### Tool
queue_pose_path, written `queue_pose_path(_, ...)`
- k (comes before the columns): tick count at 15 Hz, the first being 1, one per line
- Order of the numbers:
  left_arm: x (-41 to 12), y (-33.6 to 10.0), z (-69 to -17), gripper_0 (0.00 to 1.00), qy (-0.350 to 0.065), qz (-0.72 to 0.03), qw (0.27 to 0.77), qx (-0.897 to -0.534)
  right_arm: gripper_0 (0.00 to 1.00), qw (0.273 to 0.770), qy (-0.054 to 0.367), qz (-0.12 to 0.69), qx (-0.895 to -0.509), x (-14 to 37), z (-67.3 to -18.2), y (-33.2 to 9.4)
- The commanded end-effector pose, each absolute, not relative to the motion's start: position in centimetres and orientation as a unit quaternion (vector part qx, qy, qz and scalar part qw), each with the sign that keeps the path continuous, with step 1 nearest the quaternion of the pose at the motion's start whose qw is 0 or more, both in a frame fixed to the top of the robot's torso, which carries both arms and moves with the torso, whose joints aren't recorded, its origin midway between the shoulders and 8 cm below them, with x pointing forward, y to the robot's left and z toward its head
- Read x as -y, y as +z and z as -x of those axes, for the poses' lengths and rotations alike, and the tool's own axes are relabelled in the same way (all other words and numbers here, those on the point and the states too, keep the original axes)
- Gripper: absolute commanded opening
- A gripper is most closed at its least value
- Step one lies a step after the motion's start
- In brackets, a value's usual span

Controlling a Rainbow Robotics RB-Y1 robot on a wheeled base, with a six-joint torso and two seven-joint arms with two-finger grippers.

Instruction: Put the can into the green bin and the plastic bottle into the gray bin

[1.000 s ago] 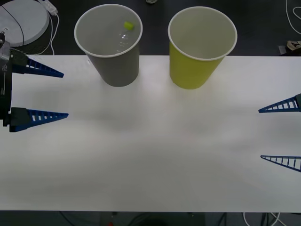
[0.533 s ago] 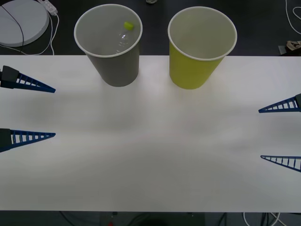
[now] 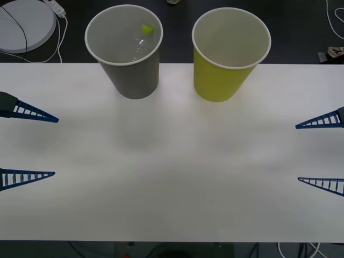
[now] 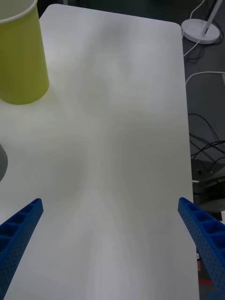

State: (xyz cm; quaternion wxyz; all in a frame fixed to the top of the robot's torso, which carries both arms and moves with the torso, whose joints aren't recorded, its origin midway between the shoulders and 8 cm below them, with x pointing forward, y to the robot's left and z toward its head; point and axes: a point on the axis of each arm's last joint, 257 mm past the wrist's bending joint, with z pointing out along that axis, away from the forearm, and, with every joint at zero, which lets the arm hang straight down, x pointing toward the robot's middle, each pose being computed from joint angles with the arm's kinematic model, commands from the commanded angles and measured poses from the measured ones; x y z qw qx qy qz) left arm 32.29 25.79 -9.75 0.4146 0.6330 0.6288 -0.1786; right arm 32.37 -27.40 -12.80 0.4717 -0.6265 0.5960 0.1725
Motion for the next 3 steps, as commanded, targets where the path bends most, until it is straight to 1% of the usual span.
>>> queue_pose_path(1,-25.79,-9.83,-32.28,1.0,-0.178,-0.633,0.414,-0.629,1.0,0.472,0.172,0.627,-0.596,27.4,-32.37,-12.8)
queue_pose_path(3,-25.77,-9.79,-32.31,1.0,-0.178,-0.634,0.414,-0.629,1.0,0.472,0.172,0.627,-0.596,27.4,-32.37,-12.8)
